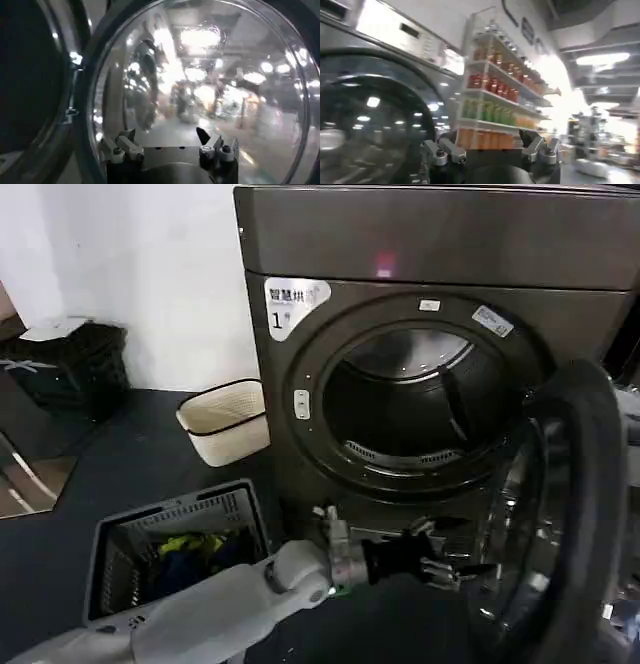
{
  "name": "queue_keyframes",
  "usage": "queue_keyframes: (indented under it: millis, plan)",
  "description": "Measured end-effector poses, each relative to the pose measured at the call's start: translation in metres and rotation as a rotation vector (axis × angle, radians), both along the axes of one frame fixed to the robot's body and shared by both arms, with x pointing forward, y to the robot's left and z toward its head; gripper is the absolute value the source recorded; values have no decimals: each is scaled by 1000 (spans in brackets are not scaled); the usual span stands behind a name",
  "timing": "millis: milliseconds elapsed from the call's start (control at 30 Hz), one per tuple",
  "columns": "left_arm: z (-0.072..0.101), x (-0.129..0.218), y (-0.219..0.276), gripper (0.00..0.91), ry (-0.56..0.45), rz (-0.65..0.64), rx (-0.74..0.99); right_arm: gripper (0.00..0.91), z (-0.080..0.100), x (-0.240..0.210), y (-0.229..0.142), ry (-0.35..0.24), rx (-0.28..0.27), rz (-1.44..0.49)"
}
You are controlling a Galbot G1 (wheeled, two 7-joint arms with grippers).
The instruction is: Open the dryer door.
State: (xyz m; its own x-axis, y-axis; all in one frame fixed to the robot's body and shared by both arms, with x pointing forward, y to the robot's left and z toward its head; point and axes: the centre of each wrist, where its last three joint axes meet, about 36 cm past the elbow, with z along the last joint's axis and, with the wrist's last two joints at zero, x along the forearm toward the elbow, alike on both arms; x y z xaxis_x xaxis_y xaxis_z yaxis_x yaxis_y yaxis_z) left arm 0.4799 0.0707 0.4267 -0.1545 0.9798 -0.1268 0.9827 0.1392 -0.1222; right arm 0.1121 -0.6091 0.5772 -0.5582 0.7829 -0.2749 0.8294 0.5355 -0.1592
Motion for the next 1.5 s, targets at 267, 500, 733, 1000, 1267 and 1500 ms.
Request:
queue_keyframes:
  millis: [267, 500, 733, 1000, 1267, 1500]
  plan:
    - [9, 3, -39, 907, -15, -53, 11, 907, 24, -42, -20, 34, 0, -139]
    - [17, 2, -74, 907, -20, -91, 15, 907, 47, -72, -30, 41, -65, -242]
    - [24, 4, -110, 907, -34, -100, 12, 907, 54, -90, -32, 32, -104, -281]
    - [33, 17, -152, 907, -48, -79, -5, 907, 52, -95, -36, 24, -105, -288]
    - [38, 21, -184, 907, -90, -63, 0, 907, 50, -96, -40, 22, -102, -287]
    - [40, 19, -207, 907, -108, -59, -10, 907, 48, -97, -42, 21, -103, -286]
